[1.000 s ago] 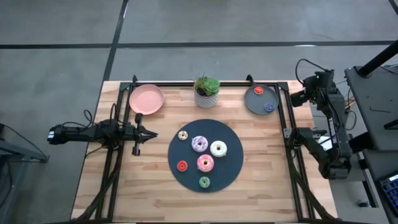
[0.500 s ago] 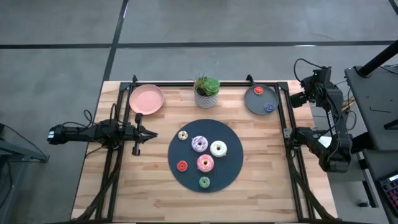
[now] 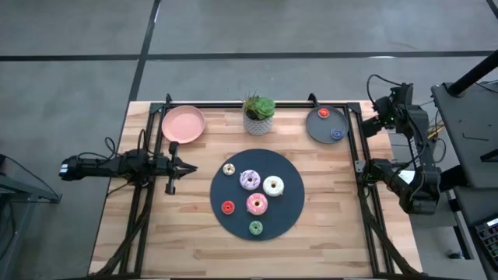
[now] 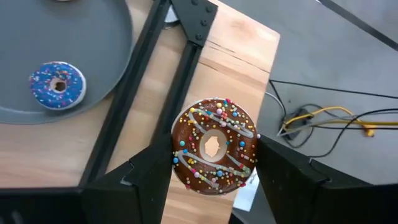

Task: Pick & Place donuts
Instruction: Put the small brown donut on the gray plate

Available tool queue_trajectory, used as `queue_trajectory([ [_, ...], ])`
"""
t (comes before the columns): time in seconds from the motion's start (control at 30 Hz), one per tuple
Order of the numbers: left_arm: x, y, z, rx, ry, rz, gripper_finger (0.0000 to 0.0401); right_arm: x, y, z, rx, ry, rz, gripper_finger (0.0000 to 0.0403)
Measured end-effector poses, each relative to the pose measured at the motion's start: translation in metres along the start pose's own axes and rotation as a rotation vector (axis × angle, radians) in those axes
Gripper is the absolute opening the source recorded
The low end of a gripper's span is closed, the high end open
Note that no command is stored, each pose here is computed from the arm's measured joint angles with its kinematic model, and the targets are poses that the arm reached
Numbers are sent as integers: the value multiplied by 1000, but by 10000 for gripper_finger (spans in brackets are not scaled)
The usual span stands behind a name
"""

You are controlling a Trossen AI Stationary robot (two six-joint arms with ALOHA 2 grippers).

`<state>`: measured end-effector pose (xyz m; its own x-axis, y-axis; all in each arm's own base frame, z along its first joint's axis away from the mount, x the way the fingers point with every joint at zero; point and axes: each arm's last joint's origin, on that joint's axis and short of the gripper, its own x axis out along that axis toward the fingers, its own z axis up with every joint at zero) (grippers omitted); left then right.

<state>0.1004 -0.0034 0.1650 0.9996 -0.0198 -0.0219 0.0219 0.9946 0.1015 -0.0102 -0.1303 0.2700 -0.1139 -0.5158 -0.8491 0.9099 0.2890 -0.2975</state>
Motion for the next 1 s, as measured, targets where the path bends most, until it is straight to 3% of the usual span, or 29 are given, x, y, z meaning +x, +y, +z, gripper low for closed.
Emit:
queue_trajectory([
  [0.27, 0, 0, 0, 0, 0, 0, 0, -9, -2, -6, 25, 18, -152, 210],
  [0.5, 0, 0, 0, 0, 0, 0, 0, -15, -2, -8, 85, -2, -177, 210],
  [0.7, 0, 0, 0, 0, 0, 0, 0, -33, -11, -1, 115, -28, -291, 210],
  [1.0, 0, 0, 0, 0, 0, 0, 0, -60, -30, 16, 192, -95, -357, 210],
])
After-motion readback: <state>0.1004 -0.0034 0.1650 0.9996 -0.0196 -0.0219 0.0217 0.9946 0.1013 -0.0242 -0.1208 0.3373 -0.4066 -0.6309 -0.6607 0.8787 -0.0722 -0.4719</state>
